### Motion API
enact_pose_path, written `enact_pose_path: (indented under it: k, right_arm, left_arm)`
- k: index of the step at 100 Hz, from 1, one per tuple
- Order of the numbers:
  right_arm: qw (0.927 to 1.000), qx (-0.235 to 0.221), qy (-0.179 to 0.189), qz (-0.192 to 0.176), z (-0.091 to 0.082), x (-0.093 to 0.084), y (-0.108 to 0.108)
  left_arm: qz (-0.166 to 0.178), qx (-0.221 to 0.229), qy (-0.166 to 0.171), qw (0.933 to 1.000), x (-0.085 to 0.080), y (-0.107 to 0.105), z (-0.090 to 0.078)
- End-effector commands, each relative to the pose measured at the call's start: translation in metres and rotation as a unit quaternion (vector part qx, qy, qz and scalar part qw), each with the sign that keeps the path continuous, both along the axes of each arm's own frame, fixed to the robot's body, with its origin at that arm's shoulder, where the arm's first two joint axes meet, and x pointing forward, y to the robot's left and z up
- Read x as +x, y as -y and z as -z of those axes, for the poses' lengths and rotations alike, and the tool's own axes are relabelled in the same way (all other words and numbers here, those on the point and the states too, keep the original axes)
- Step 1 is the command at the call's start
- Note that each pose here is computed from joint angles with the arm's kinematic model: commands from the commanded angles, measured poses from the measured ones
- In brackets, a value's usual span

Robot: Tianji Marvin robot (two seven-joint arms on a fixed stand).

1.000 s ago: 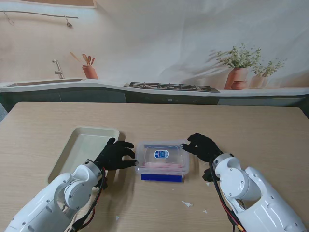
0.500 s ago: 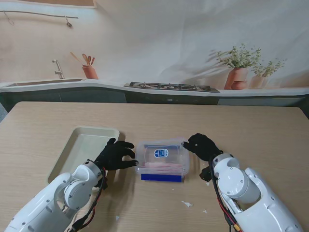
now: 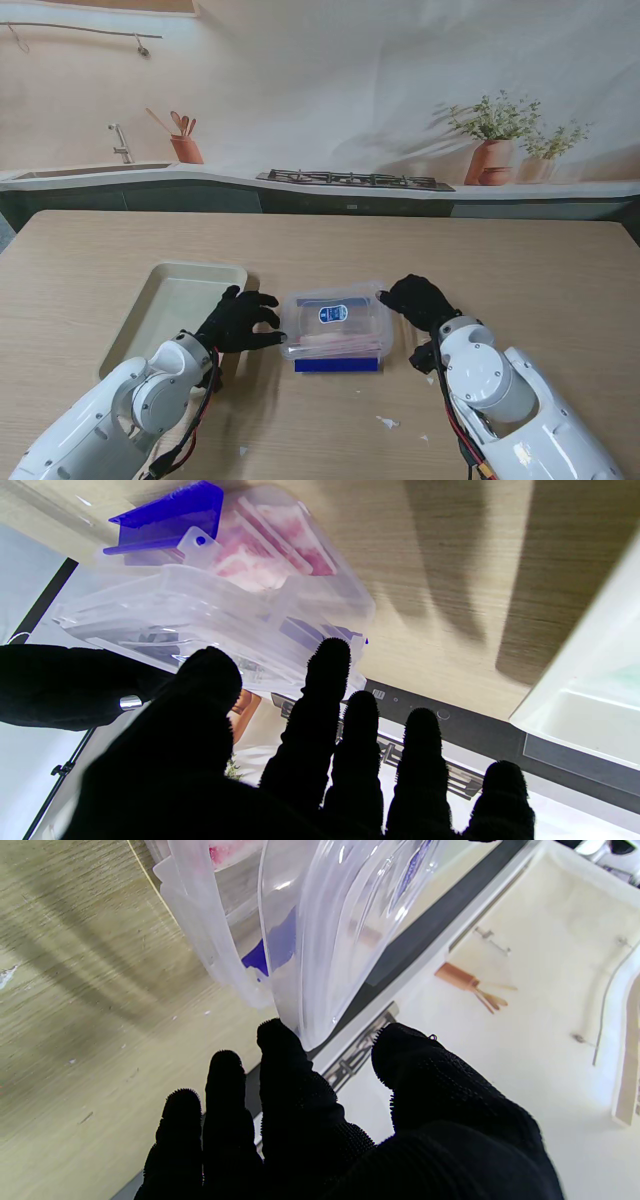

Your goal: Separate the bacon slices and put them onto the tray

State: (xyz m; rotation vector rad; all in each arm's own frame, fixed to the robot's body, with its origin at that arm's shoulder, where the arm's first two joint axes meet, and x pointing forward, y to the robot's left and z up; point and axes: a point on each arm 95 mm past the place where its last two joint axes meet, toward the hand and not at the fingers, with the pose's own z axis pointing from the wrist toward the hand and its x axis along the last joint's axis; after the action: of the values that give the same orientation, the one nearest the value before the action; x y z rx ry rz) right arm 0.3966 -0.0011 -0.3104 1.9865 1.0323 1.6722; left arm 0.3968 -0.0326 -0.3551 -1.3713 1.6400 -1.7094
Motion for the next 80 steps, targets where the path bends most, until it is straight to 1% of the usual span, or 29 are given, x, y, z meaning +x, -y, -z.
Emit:
enact_pose_path:
  k: [1, 15, 34, 59, 80]
  right_arm:
    - [0.9999, 0.011, -0.007, -0.008, 0.0006, -0.0049, -0.0122]
    - [0.9999, 0.008, -0.010, -0.002, 0.0000, -0.0056, -0.0128]
    - [0.9999, 0.004, -0.011, -0.002, -0.0022, -0.0068, -0.0132]
    - [0.9995, 0.004, -0.031, 0.002, 0.0003, -0.0062, -0.0147]
    - [0.9992, 0.003, -0.039, 0.004, 0.0005, -0.0061, -0.0160]
  left_arm:
    - [0.013, -0.005, -0.003, 0.9999, -0.0035, 0.0091, -0.0012]
    - [0.015, -0.002, -0.003, 0.9999, -0.0036, 0.0090, -0.0010]
    - [0.016, -0.001, -0.002, 0.9999, -0.0037, 0.0090, -0.0009]
    - [0.017, -0.001, -0.003, 0.9999, -0.0037, 0.0094, -0.0006]
    - [0.017, 0.001, -0.005, 0.9998, -0.0040, 0.0097, 0.0000]
